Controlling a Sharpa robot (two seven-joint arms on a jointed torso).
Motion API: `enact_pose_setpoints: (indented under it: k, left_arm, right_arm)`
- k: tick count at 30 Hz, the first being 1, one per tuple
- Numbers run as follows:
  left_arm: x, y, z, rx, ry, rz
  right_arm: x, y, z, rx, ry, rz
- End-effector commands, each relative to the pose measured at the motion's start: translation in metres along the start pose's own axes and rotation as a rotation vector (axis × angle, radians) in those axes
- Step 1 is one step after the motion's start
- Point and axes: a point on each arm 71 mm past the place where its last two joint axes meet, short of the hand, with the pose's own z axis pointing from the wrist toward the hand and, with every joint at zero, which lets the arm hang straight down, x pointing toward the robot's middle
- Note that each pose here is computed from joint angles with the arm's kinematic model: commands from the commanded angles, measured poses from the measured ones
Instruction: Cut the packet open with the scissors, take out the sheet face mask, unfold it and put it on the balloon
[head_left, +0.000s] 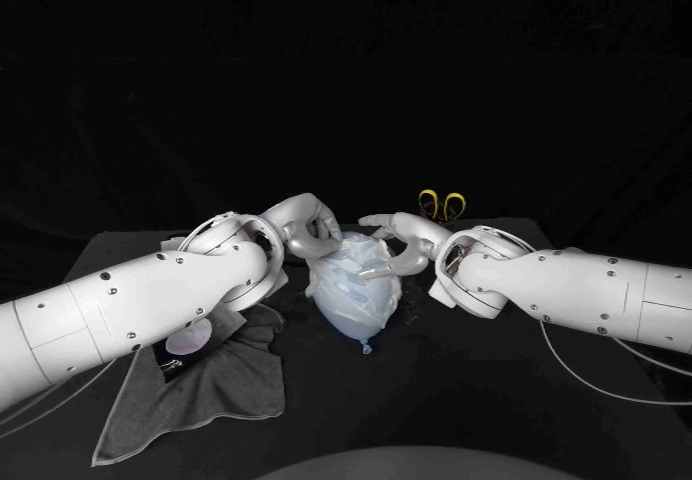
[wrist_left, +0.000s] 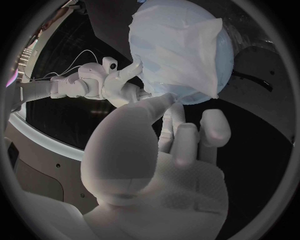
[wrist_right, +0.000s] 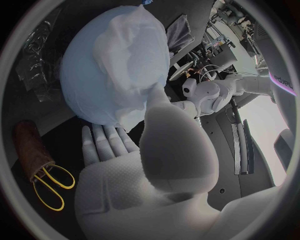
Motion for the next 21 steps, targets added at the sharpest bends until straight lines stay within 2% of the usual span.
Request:
enact_pose_setpoints:
  k: [1,5,15,21]
  left_arm:
    - [-0.0062,-0.0029,-0.0001,0.043,-0.086,-0.068]
    - [-0.0087,0.0002,0.0004,0.036,-0.106,-0.077]
    - [-0.0093,0.0161,0.0045,-0.037,-0.053,-0.072]
    - [-0.0096,0.0215,0.0066,-0.068,-0.042,-0.066]
  right_arm:
    - [0.007,-0.002,-0.001,0.01,0.037,-0.014]
    - [0.007,-0.002,-0.001,0.01,0.037,-0.016]
    - [0.007,-0.002,-0.001,0.011,0.038,-0.019]
    - [0.006,-0.003,-0.002,0.013,0.036,-0.019]
